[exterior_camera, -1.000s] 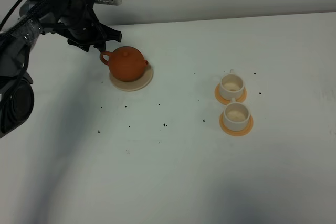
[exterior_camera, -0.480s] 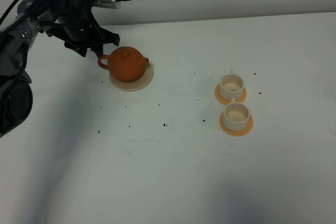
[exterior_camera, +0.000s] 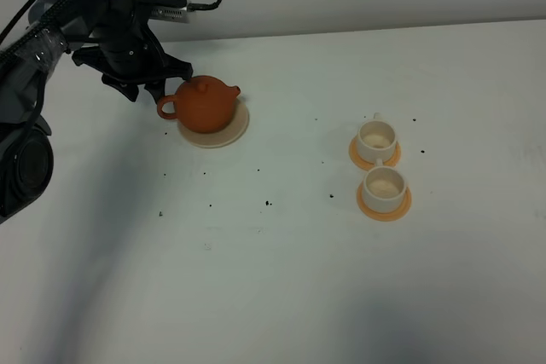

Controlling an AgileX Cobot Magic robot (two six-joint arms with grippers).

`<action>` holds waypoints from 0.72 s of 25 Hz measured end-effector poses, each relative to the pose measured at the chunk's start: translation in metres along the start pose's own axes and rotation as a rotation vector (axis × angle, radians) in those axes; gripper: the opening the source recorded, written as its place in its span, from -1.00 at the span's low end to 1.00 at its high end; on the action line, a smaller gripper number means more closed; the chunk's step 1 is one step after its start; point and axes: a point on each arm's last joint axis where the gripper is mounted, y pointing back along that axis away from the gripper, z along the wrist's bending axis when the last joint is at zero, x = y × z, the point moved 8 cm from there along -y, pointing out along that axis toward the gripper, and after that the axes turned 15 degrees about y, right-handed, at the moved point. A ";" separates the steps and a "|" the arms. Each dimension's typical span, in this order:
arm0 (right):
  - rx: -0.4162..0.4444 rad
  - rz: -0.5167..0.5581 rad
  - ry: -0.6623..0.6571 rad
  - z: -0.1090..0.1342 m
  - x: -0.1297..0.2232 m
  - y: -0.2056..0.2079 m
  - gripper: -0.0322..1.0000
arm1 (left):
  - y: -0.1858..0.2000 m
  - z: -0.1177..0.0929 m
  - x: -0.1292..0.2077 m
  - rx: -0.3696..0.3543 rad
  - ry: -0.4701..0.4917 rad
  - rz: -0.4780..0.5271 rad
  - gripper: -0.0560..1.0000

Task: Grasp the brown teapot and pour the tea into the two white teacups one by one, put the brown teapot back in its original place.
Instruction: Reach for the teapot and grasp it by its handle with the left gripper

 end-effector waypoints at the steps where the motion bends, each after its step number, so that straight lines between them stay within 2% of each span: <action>1: 0.000 0.000 0.000 0.000 0.000 0.000 -0.47 | 0.001 0.002 -0.001 -0.011 -0.012 -0.005 -0.13; 4: 0.000 0.000 0.000 0.000 0.000 0.000 -0.47 | 0.012 0.008 -0.005 -0.034 -0.053 -0.029 -0.13; 7: 0.000 0.000 0.000 0.000 0.000 0.000 -0.47 | 0.033 0.009 -0.009 -0.021 -0.123 -0.066 -0.13; 10: 0.000 0.000 0.000 0.000 0.000 0.000 -0.47 | 0.060 0.005 -0.013 0.020 -0.222 -0.112 -0.13; 13: -0.001 0.000 0.000 0.000 0.000 0.000 -0.47 | 0.085 -0.006 -0.013 0.095 -0.314 -0.153 -0.13; 16: -0.001 0.000 0.000 0.000 0.000 0.000 -0.47 | 0.096 -0.019 -0.011 0.169 -0.366 -0.173 -0.13; 18: -0.002 0.000 0.000 0.000 0.000 0.000 -0.47 | 0.096 -0.024 -0.009 0.185 -0.381 -0.172 -0.13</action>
